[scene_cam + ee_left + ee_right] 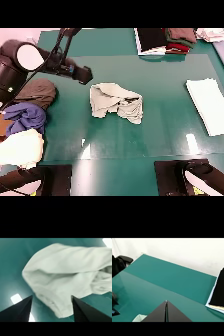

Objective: Fold the shirts.

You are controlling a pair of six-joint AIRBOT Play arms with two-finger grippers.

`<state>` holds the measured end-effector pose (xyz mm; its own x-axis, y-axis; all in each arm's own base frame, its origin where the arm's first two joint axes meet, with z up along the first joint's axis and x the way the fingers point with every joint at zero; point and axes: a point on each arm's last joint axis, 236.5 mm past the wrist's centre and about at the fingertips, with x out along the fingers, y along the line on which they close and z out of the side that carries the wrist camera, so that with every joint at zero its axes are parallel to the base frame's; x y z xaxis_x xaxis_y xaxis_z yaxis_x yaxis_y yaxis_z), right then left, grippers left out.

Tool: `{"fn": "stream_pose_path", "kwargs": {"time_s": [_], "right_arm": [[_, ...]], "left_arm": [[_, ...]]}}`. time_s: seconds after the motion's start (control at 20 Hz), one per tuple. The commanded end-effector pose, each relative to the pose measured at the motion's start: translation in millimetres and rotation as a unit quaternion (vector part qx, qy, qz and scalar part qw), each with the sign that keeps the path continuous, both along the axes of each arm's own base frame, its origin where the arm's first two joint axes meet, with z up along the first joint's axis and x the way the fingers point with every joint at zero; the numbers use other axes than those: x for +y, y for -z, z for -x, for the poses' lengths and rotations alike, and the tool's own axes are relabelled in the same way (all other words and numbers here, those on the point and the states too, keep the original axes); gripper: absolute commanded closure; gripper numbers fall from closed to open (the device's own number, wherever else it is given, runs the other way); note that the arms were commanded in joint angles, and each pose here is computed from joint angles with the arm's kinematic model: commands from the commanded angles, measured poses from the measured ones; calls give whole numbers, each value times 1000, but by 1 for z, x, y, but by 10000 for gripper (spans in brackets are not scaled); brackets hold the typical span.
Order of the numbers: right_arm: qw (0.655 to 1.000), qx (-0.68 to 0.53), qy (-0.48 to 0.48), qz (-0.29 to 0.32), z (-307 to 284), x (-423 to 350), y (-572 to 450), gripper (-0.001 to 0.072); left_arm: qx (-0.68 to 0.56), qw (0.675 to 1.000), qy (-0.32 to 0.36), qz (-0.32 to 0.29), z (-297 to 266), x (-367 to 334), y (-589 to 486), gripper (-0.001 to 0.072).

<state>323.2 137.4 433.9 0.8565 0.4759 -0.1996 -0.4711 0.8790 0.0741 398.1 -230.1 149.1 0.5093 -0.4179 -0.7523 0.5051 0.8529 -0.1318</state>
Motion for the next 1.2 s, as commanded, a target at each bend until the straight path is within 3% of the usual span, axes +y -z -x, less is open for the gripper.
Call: {"fn": "stream_pose_path", "kwargs": {"time_s": [0.0, 0.3, 0.5, 0.75, 0.85, 0.95, 1.05, 1.15], "right_arm": [[1000, -1, 2, -5, -2, 0, 3, 690], [999, 44, -3, 4, -29, 8, 33, 690], [997, 79, -9, 17, -35, 11, 54, 690], [994, 105, -11, 24, -37, 12, 73, 690], [990, 137, -6, 16, -40, 13, 95, 689], [986, 168, -4, 21, -44, 13, 124, 690], [981, 193, 7, 21, -47, 6, 152, 690], [971, 235, 38, 15, -44, -16, 185, 690]], "left_arm": [[106, 989, -97, 37, -2, 50, 78, 138], [217, 956, -148, 130, 19, 30, 190, 139], [209, 942, -168, 199, -11, 9, 200, 140], [187, 941, -166, 226, -38, -2, 185, 143], [184, 942, -167, 225, -41, -1, 186, 290], [184, 942, -169, 223, -42, 0, 190, 293], [176, 943, -173, 223, -46, 2, 189, 676], [167, 945, -170, 224, -51, 2, 181, 683]]}}
